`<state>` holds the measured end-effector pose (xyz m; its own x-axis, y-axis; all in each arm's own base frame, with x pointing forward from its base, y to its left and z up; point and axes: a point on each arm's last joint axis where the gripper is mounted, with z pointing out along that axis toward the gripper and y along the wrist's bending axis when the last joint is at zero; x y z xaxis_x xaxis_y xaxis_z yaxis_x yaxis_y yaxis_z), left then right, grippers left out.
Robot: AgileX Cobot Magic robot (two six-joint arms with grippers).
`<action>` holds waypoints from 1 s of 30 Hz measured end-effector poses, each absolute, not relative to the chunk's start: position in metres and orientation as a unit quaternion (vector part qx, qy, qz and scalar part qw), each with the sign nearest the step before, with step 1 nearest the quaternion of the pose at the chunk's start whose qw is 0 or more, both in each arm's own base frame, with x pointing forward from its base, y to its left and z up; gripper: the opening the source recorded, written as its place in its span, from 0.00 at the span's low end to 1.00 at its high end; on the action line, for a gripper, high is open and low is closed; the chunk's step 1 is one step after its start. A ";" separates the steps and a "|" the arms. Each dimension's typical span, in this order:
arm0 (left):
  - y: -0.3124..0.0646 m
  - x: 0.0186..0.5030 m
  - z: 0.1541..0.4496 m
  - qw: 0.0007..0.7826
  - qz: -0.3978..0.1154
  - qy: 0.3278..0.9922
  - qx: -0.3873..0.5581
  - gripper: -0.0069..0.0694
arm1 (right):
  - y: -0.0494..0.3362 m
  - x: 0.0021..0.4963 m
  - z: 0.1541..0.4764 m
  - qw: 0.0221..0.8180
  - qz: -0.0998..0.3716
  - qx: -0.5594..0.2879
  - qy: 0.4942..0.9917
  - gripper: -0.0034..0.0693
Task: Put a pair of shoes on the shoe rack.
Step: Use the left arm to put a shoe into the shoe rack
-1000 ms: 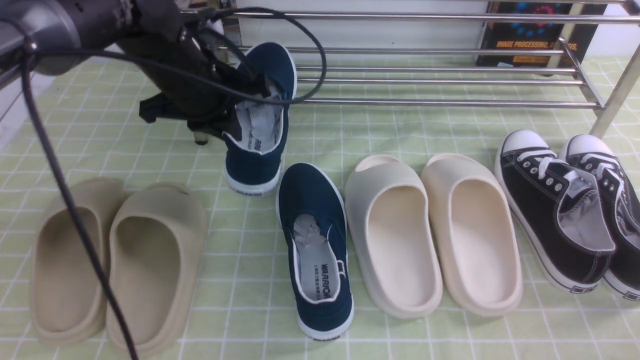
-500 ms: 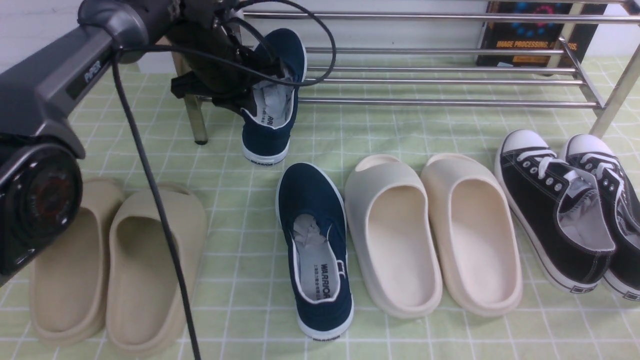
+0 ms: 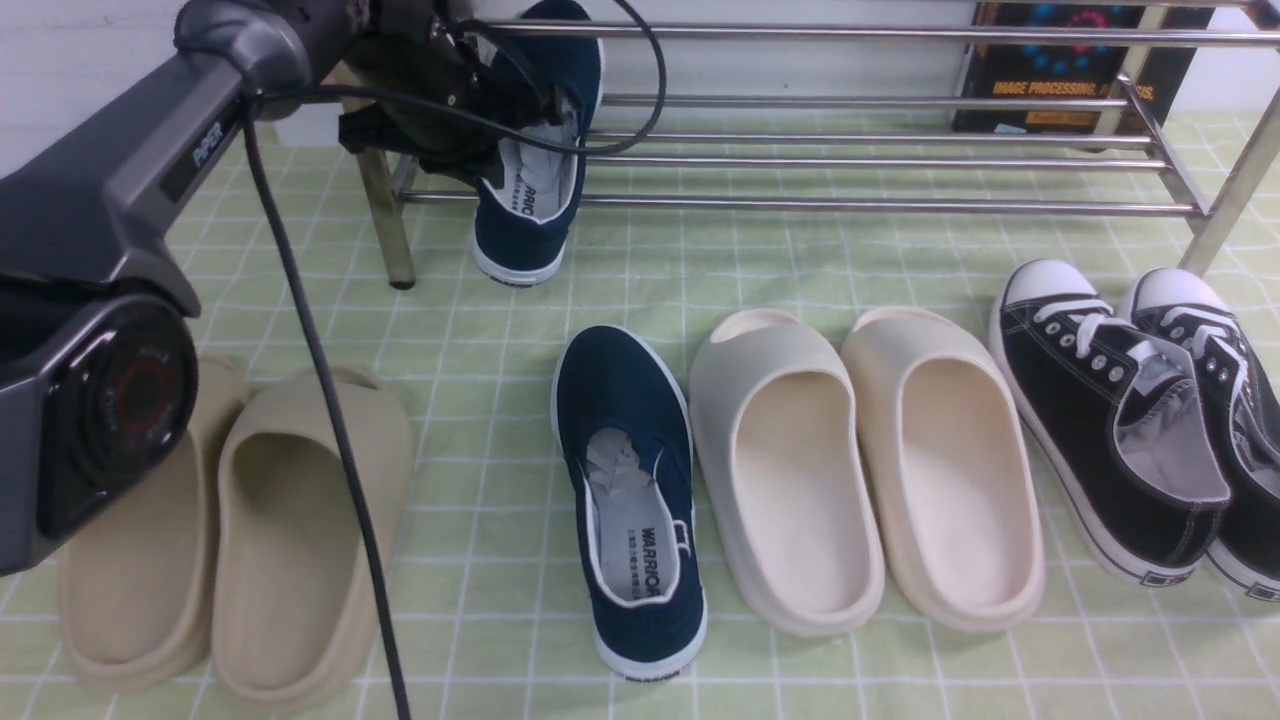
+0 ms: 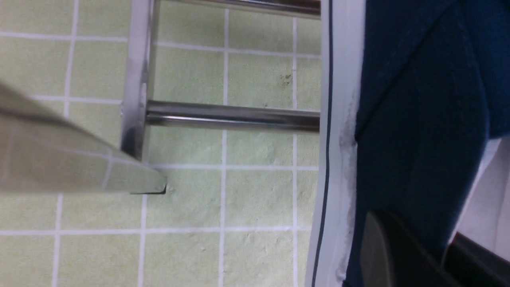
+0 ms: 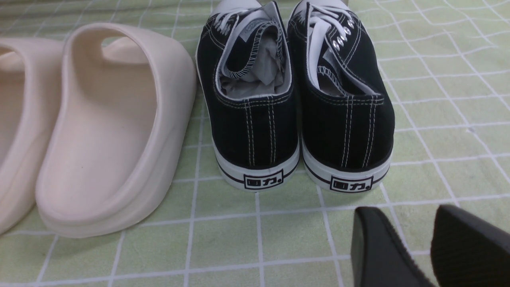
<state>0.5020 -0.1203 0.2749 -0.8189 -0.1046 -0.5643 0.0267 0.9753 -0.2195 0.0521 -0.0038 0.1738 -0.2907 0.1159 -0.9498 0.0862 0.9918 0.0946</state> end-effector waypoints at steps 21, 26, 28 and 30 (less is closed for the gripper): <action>-0.117 0.494 0.302 0.323 -0.113 0.939 -0.046 0.45 | -0.004 0.052 0.174 0.592 0.013 0.063 0.803 0.38; -0.110 0.469 0.339 0.316 -0.092 0.944 -0.023 0.39 | -0.004 0.052 0.174 0.592 0.013 0.063 0.803 0.38; -0.112 0.457 0.348 0.298 -0.082 0.951 -0.007 0.32 | -0.004 0.052 0.174 0.592 0.013 0.063 0.803 0.38; -0.120 0.448 0.351 0.276 -0.074 0.958 0.018 0.24 | -0.004 0.052 0.174 0.592 0.013 0.063 0.803 0.38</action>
